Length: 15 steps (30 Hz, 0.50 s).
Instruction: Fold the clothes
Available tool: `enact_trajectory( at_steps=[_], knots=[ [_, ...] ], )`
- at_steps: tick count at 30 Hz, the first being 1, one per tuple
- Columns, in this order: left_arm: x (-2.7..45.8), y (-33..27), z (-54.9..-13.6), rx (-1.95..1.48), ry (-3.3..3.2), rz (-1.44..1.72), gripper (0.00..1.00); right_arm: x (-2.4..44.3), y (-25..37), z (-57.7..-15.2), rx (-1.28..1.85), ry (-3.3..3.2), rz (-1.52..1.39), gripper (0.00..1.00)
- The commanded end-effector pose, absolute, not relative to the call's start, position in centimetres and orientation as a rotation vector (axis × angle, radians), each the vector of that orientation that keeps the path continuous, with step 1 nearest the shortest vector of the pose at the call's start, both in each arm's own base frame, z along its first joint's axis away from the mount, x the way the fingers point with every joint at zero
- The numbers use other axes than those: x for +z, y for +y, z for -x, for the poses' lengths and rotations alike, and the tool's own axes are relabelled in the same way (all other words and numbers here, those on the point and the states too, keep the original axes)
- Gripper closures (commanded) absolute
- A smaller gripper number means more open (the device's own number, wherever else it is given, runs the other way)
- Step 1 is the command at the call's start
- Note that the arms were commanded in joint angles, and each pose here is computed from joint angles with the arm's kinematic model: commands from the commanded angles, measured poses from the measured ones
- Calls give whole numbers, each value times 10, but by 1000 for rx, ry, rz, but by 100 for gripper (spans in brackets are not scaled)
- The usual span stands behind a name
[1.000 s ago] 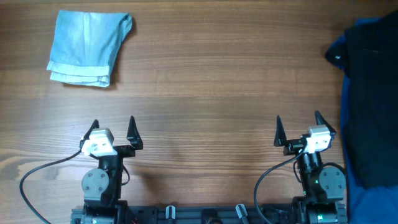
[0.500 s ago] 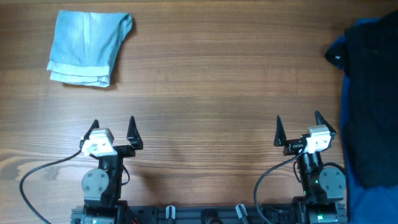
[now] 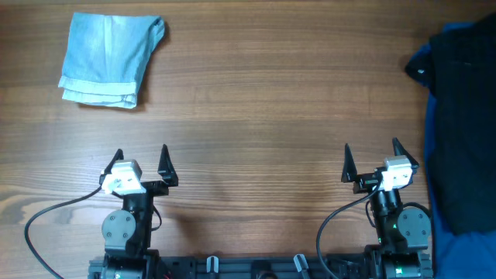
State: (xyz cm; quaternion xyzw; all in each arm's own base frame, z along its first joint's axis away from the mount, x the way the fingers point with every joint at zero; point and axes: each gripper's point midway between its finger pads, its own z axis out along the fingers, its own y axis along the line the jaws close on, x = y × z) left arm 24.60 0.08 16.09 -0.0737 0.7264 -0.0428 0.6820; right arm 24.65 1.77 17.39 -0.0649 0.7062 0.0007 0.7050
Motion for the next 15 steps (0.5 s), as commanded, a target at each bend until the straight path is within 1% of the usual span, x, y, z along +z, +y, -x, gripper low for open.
enact_trajectory(
  at_steps=[1, 11, 13, 15],
  knots=[
    [160, 2, -246, -95, 1622, 182, 0, 174, 14, -247, -4, 1571, 116, 0],
    [160, 2, -246, -95, 1622, 182, 0, 174, 14, -247, 0, 1571, 112, 0],
    [160, 2, -246, -95, 1622, 182, 0, 174, 14, -247, 86, 1574, 31, 0],
    [160, 2, -246, -95, 1622, 182, 0, 182, 14, -246, 101, 1562, 15, 0]
  ],
)
